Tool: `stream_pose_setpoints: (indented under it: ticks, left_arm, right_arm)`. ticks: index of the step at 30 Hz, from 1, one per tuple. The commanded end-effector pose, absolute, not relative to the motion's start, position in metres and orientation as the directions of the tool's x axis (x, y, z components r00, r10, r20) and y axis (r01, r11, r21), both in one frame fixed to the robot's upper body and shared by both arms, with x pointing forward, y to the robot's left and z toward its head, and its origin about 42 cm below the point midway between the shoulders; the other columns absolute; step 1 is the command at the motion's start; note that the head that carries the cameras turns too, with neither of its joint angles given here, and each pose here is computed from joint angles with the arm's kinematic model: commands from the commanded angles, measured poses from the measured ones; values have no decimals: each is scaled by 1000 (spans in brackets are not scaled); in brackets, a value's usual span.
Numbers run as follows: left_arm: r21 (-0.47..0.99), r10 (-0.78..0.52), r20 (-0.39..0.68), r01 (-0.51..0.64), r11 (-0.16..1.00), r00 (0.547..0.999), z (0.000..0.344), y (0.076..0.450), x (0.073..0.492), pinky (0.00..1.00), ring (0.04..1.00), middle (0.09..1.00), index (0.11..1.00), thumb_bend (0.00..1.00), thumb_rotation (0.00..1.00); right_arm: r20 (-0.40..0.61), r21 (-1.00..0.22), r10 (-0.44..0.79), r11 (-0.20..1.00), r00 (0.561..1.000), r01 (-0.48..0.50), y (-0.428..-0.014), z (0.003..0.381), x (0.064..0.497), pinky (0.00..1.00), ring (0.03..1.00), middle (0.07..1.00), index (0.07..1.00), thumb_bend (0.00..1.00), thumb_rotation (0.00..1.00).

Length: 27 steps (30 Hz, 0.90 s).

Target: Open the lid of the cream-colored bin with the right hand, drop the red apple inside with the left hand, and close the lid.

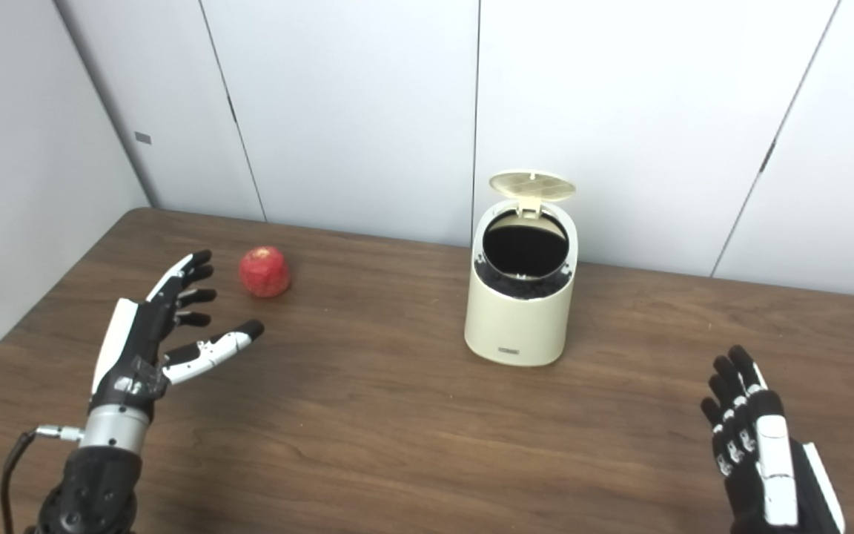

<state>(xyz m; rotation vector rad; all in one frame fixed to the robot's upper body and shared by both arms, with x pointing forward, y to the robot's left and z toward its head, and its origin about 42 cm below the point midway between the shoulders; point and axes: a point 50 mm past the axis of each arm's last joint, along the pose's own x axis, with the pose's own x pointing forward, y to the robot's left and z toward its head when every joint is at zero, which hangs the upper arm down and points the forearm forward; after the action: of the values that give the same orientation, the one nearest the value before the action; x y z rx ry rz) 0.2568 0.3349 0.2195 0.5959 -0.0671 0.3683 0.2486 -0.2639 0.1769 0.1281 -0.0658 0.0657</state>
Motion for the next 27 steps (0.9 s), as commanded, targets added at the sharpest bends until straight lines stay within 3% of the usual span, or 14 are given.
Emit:
stream_pose_setpoints:
  ticks: [1, 10, 15, 18, 27]
  left_arm:
    - [596, 341, 204, -393, 701, 918, 233, 353, 273, 624, 778, 885, 923, 854, 266]
    - [743, 368, 165, -360, 564, 915, 246, 393, 322, 772, 899, 937, 914, 838, 303]
    - [848, 342, 145, -295, 440, 928, 250, 403, 354, 704, 874, 896, 913, 868, 269]
    - [884, 325, 115, -246, 398, 939, 254, 404, 370, 704, 889, 917, 915, 873, 274]
    - [923, 259, 39, -134, 361, 965, 270, 402, 411, 722, 909, 924, 908, 930, 313]
  right_arm:
    - [152, 125, 72, 988, 986, -92, -261, 194, 252, 1000, 1000, 975, 978, 509, 913]
    - [162, 114, 96, 987, 982, -116, -258, 190, 256, 1000, 1000, 990, 993, 440, 957]
    - [168, 128, 93, 985, 981, -116, -258, 189, 257, 1000, 1000, 983, 993, 432, 970]
    - [167, 132, 94, 984, 981, -116, -256, 188, 256, 1000, 1000, 985, 990, 440, 959]
    - [165, 143, 83, 984, 983, -107, -253, 188, 254, 1000, 1000, 980, 977, 478, 931]
